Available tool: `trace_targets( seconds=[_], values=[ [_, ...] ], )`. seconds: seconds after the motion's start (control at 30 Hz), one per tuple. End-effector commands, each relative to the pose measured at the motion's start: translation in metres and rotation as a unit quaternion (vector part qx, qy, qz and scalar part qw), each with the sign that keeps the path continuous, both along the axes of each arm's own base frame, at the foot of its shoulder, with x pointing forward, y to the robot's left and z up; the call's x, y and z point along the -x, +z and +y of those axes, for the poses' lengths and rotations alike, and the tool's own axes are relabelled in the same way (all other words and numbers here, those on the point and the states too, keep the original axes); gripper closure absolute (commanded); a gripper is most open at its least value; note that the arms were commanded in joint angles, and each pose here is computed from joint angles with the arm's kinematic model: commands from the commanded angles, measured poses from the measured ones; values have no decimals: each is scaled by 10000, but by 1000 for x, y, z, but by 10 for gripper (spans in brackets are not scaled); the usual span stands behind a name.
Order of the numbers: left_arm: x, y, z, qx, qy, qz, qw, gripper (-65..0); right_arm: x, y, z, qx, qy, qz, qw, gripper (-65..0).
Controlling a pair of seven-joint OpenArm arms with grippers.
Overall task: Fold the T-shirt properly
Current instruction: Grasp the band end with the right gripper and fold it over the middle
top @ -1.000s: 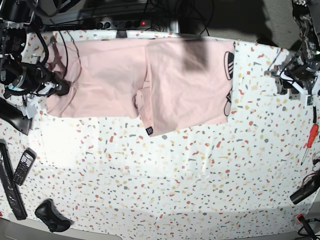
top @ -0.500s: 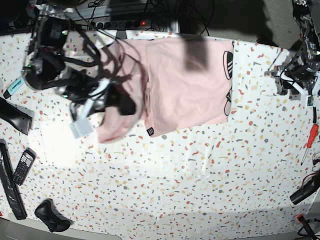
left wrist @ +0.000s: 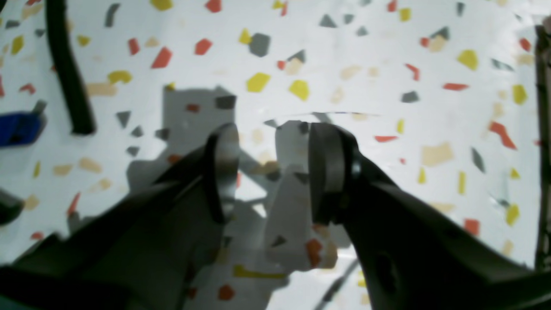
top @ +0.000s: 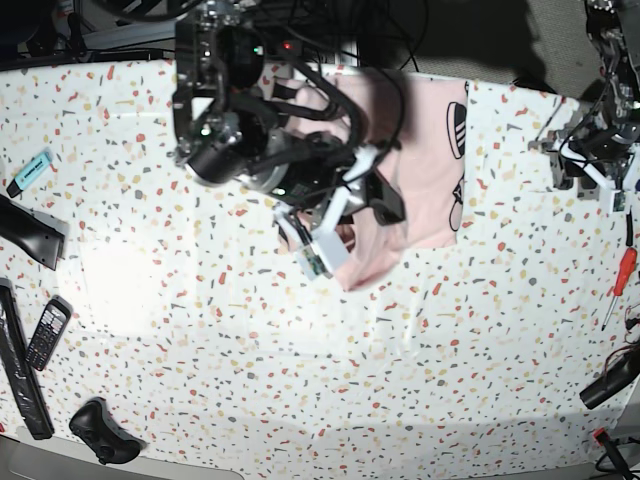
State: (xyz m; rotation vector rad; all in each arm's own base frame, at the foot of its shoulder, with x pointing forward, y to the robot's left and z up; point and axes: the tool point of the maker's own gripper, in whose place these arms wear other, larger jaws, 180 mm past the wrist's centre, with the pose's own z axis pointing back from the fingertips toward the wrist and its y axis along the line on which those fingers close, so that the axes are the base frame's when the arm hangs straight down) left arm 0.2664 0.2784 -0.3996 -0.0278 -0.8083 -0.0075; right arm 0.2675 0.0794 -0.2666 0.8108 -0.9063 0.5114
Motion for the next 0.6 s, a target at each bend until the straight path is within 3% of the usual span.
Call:
trace_targets(
  seconds=[0.0,0.57],
  values=[
    [-8,13,3,-49,-63,-221,9997,-251,-5,16,8,-245,21,-205,9995,0],
    [-9,15,2,33,-53,-283,9996,-251,-10,-40,71,-346,772,627,9944,0]
  ],
)
